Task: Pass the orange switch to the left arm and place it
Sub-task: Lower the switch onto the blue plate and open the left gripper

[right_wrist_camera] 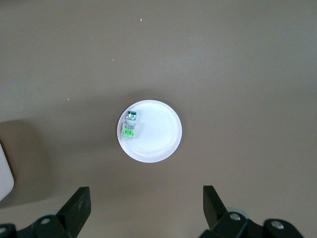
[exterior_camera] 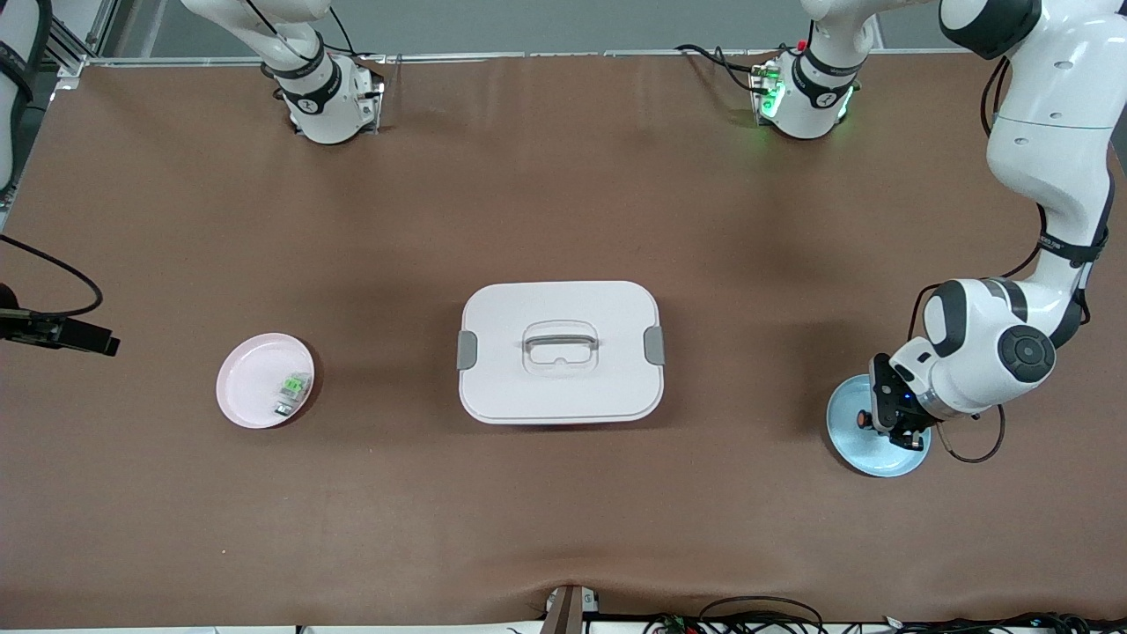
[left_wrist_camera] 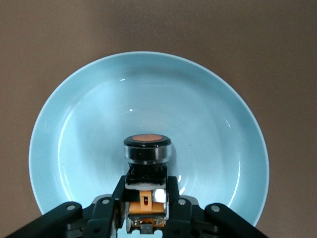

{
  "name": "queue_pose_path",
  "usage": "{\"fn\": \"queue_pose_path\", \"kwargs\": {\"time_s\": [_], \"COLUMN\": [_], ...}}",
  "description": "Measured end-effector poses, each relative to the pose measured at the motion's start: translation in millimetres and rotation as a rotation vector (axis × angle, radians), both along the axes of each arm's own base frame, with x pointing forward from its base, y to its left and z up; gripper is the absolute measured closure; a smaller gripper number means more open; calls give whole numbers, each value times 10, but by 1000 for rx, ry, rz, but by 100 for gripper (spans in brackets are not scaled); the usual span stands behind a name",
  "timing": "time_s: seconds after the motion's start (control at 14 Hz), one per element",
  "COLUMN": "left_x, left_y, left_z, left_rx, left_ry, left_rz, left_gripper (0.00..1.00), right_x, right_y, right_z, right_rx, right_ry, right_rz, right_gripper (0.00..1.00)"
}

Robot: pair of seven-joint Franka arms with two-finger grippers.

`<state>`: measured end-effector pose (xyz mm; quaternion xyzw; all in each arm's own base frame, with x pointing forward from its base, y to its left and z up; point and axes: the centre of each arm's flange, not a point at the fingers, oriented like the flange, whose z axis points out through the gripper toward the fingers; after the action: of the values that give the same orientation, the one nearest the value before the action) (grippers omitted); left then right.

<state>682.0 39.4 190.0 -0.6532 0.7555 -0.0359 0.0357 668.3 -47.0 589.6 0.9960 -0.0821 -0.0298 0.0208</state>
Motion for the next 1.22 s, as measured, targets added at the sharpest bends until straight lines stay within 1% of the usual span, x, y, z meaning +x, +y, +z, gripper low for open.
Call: {"fn": "queue_pose_path", "kwargs": {"time_s": [0.07,0.14,0.21,0.29,0.36,0.43,0.5,0.64,0.79,0.86,1.0,1.22], "left_x": [4,13,26,39,52,63,79,102,110,109,93,57], "left_y": [-1,0,5,12,18,20,23,21,25,22,8,-47], "left_z": [3,14,30,49,65,81,107,182,272,332,464,715], "left_rx": [2,4,7,8,9,10,10,12,12,3,-10,-31], "left_ry": [-3,-8,-13,-18,-22,-25,-31,-38,-26,-12,18,57], "left_rz": [-9,-29,-49,-58,-59,-59,-59,-59,-44,-19,43,173], "left_gripper": [55,46,38,27,18,7,0,0,0,0,0,0], "right_x": [-27,-63,-102,-135,-158,-178,-196,-221,-245,-267,-345,-397], "right_y": [3,22,41,60,76,90,103,131,158,168,192,234], "right_z": [72,127,155,178,206,247,284,330,386,434,536,615], "right_rx": [0,1,4,6,7,9,11,12,13,13,18,62], "right_ry": [-10,-9,5,17,19,15,11,8,-1,-8,-6,-13], "right_rz": [0,3,5,8,10,13,15,19,23,24,27,33], "right_gripper": [0,0,0,0,0,0,0,0,0,0,0,0]}}
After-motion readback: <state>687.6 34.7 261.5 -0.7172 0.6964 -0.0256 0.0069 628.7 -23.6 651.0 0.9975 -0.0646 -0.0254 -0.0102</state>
